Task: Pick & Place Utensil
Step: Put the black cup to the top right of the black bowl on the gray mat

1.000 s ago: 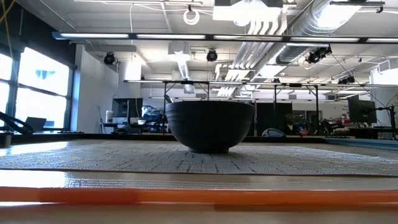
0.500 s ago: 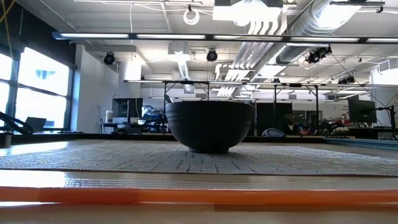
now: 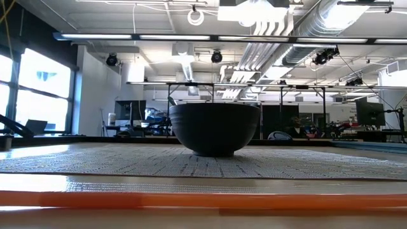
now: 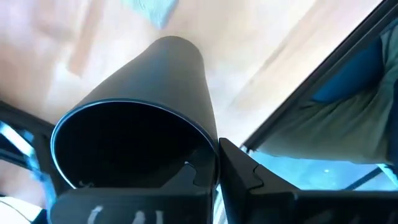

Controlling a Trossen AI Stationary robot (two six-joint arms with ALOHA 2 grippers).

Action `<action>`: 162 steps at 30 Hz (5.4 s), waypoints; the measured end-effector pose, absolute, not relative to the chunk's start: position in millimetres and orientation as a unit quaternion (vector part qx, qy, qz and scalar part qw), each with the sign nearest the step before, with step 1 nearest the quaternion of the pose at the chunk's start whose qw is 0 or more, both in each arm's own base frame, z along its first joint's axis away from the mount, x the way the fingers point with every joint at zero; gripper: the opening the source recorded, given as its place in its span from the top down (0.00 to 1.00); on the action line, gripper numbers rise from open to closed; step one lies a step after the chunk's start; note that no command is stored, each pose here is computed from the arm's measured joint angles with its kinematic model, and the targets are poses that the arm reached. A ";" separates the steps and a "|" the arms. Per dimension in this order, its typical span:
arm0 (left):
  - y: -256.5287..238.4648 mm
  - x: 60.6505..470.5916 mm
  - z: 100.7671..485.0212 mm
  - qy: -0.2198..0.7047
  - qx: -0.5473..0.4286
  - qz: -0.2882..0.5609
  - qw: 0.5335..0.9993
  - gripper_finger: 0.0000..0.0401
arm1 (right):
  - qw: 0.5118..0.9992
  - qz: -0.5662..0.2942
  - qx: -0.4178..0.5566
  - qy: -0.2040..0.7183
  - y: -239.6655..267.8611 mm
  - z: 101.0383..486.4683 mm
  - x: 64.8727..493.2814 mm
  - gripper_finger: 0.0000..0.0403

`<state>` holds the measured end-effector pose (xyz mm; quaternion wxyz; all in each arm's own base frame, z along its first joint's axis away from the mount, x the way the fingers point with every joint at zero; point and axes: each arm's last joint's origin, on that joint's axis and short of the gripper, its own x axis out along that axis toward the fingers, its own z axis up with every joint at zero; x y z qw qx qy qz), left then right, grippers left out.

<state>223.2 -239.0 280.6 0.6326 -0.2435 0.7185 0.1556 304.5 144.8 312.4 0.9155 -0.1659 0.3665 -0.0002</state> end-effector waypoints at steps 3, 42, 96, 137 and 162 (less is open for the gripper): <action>-224.0 232.1 295.8 0.720 -0.215 0.149 0.643 0.99 | 0.918 -0.005 -0.152 0.367 144.8 312.3 304.4 0.68; -162.0 340.9 279.2 0.625 -0.009 0.017 0.780 0.73 | 0.947 0.034 -0.063 0.312 124.6 208.9 312.4 0.27; -174.0 265.6 187.2 0.396 0.015 0.276 0.876 0.66 | 0.973 0.127 -0.015 0.190 84.1 162.5 422.2 0.04; -191.6 203.7 219.9 0.388 0.018 0.339 0.857 0.66 | 0.980 -0.010 -0.079 0.184 74.5 292.4 349.0 0.15; -166.0 238.4 218.1 0.388 -0.014 0.362 0.848 0.66 | 0.914 -0.357 0.029 0.189 -14.5 190.0 180.5 0.15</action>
